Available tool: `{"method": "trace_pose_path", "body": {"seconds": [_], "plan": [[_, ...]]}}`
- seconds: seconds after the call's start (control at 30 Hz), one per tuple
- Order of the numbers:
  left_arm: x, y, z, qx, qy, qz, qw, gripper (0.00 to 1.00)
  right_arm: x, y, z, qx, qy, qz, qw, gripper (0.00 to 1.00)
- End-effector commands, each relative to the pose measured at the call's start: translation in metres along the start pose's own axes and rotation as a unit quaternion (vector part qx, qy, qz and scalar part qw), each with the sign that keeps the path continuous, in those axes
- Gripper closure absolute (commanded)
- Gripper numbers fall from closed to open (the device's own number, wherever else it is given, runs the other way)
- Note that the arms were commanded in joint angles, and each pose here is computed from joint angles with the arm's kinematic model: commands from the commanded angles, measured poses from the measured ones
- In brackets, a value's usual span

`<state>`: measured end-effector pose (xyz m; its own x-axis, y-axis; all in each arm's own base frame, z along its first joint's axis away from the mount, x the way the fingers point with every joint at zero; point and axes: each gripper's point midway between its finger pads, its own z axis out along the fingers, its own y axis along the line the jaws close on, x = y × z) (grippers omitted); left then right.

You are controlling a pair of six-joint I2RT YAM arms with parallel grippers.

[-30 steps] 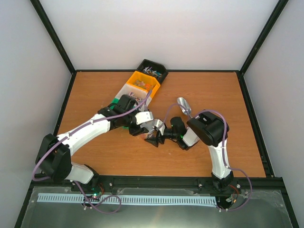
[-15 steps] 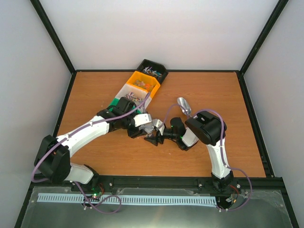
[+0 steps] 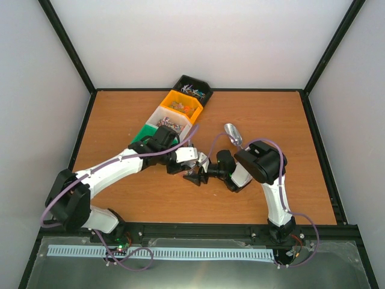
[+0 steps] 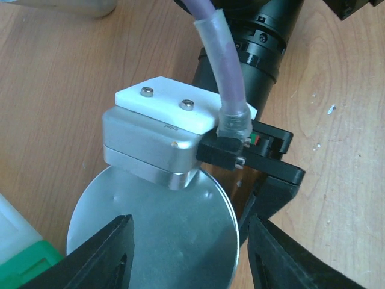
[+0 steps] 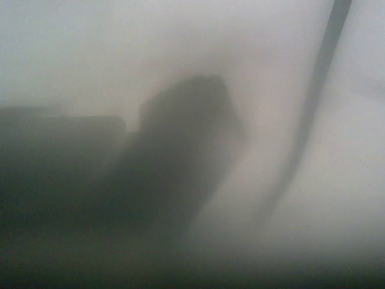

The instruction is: Pack the candies

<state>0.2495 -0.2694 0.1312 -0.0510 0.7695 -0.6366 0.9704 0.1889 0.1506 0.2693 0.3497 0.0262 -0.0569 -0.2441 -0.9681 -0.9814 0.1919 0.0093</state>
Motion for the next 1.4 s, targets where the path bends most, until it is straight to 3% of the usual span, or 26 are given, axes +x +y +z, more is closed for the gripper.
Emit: {"method": "trace_pose_path", "body": {"seconds": [0.0,0.47,0.63,0.73,0.87,1.1,1.37], "plan": [[-0.006,0.007,0.009,-0.022,-0.001,0.033,0.999,0.47,-0.008,0.007,-0.001,-0.005,-0.013,-0.016,1.000,0.25],[0.020,-0.004,0.011,-0.019,0.042,0.049,0.998,0.60,-0.004,0.010,-0.003,-0.008,-0.008,-0.012,1.000,0.32],[0.023,-0.010,0.011,-0.008,0.043,0.046,0.998,0.55,-0.004,0.011,-0.004,-0.009,-0.006,-0.011,1.000,0.34],[0.029,-0.011,0.010,-0.012,0.050,0.051,0.997,0.47,-0.004,0.011,-0.005,-0.008,-0.006,-0.012,1.000,0.35],[0.027,-0.011,0.008,-0.011,0.046,0.049,0.998,0.45,-0.004,0.011,-0.005,-0.007,-0.005,-0.010,1.000,0.36],[0.029,-0.007,0.009,-0.024,0.051,0.052,0.997,0.57,-0.004,0.014,-0.006,-0.014,-0.006,-0.014,1.000,0.38],[0.044,0.006,0.005,-0.057,0.070,0.059,0.994,0.61,0.000,0.020,-0.010,-0.021,-0.003,-0.016,1.000,0.40]]}}
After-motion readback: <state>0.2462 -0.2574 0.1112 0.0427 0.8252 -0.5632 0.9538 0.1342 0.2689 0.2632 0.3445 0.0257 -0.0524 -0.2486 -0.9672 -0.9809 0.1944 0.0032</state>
